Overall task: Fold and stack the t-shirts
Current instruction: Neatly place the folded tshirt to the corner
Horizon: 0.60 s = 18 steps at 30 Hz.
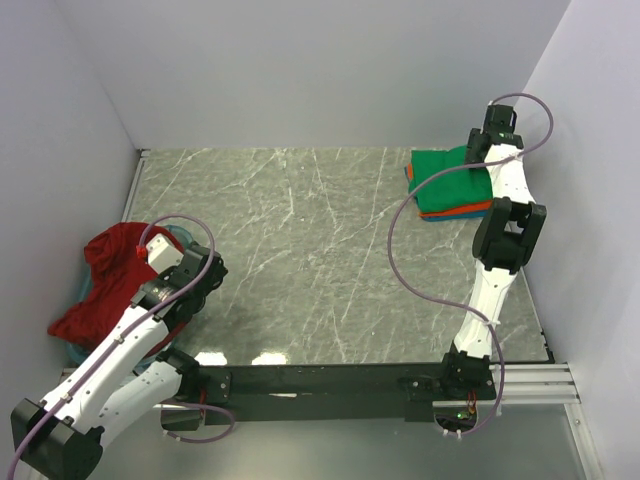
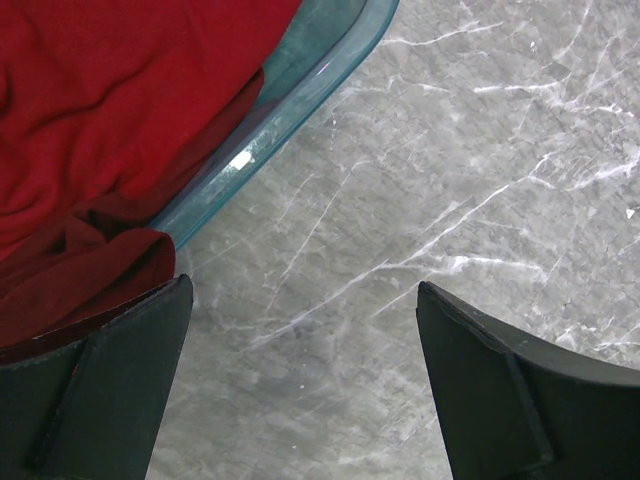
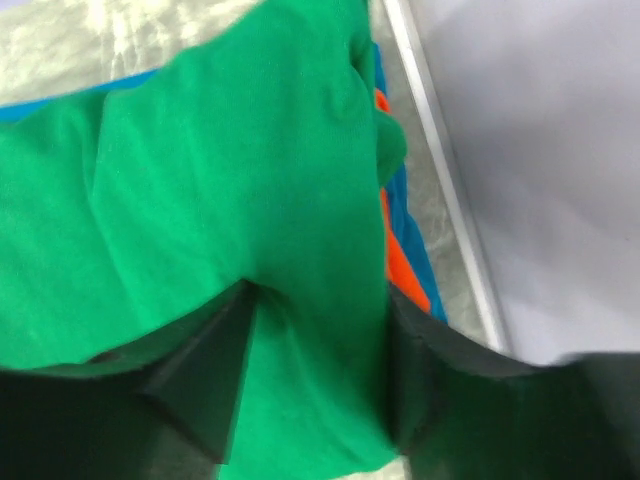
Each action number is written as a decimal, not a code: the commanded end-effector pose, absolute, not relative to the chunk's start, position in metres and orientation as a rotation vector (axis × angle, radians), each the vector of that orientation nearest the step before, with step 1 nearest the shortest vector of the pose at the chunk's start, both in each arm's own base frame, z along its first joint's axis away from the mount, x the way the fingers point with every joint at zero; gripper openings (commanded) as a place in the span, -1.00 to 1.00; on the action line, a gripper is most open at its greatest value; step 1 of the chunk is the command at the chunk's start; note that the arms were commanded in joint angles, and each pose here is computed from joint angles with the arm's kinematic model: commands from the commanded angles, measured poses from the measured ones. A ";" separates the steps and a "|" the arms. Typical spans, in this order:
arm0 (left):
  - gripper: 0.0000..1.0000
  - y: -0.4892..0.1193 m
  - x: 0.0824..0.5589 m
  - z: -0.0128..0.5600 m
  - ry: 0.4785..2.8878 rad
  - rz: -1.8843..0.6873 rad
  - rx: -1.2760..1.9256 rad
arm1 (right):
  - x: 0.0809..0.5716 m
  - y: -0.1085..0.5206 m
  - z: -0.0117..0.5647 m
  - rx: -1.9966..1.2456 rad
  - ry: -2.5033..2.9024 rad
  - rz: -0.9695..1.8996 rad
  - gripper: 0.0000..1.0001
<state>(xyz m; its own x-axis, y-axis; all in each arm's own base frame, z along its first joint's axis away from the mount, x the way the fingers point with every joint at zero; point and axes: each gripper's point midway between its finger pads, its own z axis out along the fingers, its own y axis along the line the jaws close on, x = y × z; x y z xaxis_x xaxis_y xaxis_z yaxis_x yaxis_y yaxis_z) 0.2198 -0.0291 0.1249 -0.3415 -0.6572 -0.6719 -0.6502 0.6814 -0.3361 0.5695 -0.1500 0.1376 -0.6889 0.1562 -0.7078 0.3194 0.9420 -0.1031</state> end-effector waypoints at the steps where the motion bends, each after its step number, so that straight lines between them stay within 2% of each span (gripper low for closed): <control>1: 0.99 -0.027 0.226 0.143 2.002 -0.026 -1.024 | 0.577 -0.167 0.169 0.449 2.220 -0.350 0.29; 5: 0.99 -0.026 0.226 0.145 1.993 -0.034 -1.026 | 0.563 -0.180 0.185 0.611 2.159 -0.432 0.53; 8: 0.99 -0.028 0.226 0.147 1.987 -0.051 -1.026 | 0.549 -0.183 0.195 0.703 2.122 -0.455 0.62; 12: 0.99 -0.028 0.225 0.146 1.988 -0.066 -1.023 | 0.535 -0.181 0.210 0.764 2.085 -0.446 0.69; 18: 0.99 -0.031 0.225 0.146 1.989 -0.085 -1.015 | 0.535 -0.146 0.233 0.642 2.074 -0.232 0.74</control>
<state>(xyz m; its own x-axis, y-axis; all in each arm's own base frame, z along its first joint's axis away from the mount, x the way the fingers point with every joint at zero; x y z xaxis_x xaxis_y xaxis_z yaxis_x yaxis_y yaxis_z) 0.2193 -0.0278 0.1327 -0.3166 -0.6670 -0.6745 -0.6411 0.6745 -0.3661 0.5289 -0.1620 0.1767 -0.5526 0.3546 -0.7543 0.5784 0.8147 -0.0408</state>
